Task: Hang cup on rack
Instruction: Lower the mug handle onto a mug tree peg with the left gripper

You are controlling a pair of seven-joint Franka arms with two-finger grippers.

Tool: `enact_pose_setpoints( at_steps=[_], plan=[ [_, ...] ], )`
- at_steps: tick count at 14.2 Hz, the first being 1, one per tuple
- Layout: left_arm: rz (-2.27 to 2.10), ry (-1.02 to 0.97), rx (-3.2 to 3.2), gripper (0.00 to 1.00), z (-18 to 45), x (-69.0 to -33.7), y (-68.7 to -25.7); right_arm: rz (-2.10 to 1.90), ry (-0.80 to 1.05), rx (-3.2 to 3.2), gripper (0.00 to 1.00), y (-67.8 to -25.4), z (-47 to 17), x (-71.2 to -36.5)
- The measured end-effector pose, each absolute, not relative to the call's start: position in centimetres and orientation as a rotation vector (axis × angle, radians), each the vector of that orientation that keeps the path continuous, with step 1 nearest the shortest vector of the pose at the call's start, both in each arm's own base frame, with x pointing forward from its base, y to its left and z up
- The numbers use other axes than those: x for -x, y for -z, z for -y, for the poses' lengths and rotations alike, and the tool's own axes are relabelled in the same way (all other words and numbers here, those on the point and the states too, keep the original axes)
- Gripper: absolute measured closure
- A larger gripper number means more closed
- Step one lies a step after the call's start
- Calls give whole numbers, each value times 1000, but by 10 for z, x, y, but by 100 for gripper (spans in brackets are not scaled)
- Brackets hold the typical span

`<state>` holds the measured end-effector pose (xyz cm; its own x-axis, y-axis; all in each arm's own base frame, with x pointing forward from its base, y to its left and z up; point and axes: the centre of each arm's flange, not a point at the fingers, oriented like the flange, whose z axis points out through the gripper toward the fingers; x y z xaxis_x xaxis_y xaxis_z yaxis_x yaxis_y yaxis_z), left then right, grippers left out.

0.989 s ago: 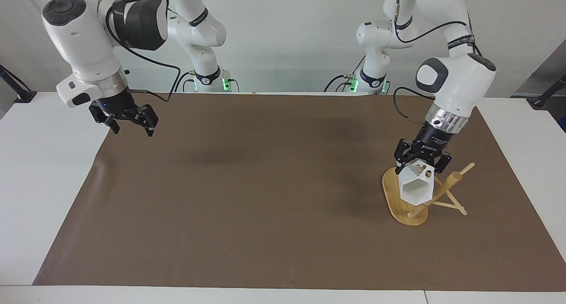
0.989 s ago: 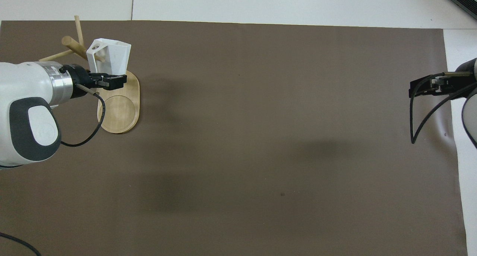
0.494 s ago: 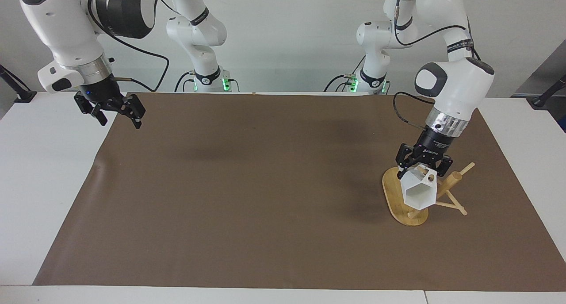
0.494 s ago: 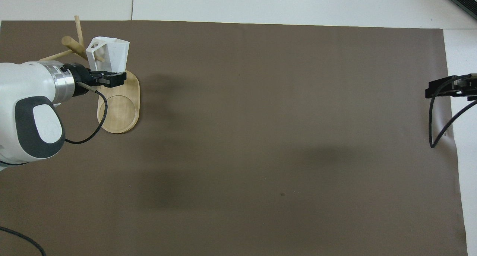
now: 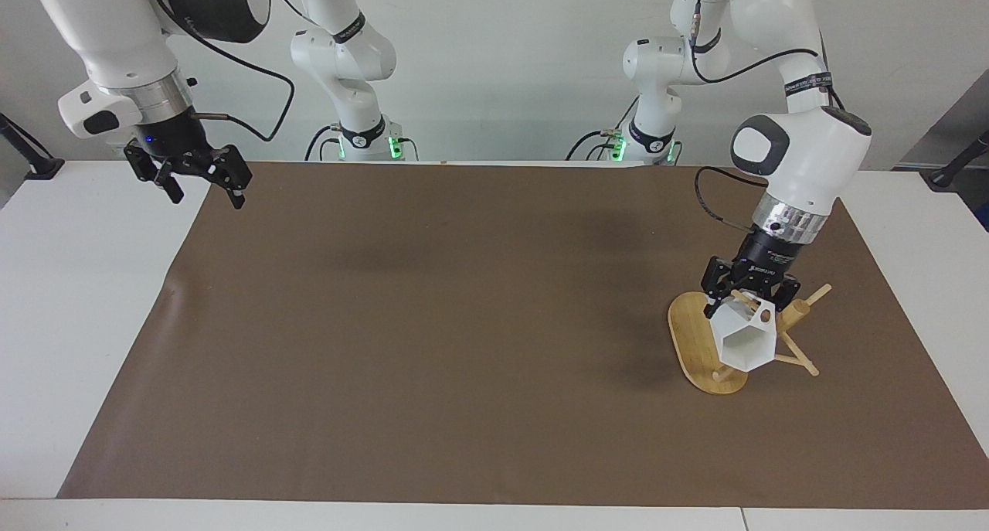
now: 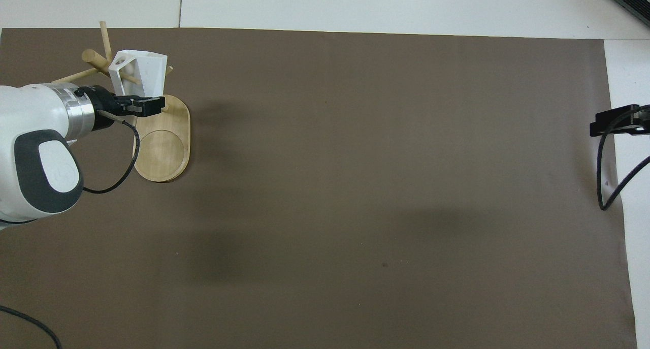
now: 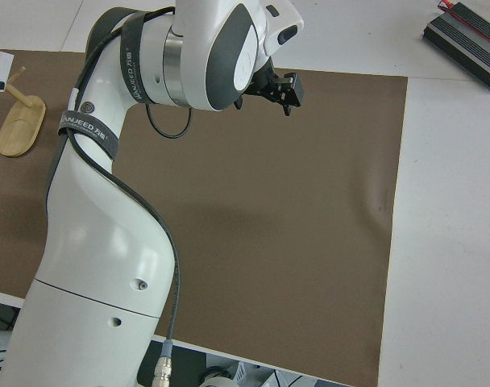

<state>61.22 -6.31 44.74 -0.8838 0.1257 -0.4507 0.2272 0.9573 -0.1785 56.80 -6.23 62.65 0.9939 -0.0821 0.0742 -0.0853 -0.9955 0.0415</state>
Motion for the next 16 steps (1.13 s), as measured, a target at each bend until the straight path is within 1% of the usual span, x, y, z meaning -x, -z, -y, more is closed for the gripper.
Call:
enact_pose_setpoints(
  at_steps=[4,11,12,13,15,16],
  plan=[
    [-2665,313,-252,28,63,-612,-444,142,-105,-3092,0,-627,66,-567],
    [-2670,314,-256,27,64,-612,-442,147,-41,-3095,0,-612,68,-560],
    [-2672,315,-257,24,64,-612,-441,152,-31,-3095,0,-611,69,-557],
    [-2675,315,-263,24,64,-612,-441,156,-19,-3095,0,-609,70,-554],
    [-2690,320,-272,8,62,-611,-440,157,-2,-3095,0,-605,70,-550],
    [-2700,324,-285,8,61,-611,-440,157,2,-3095,0,-604,70,-548]
  ],
)
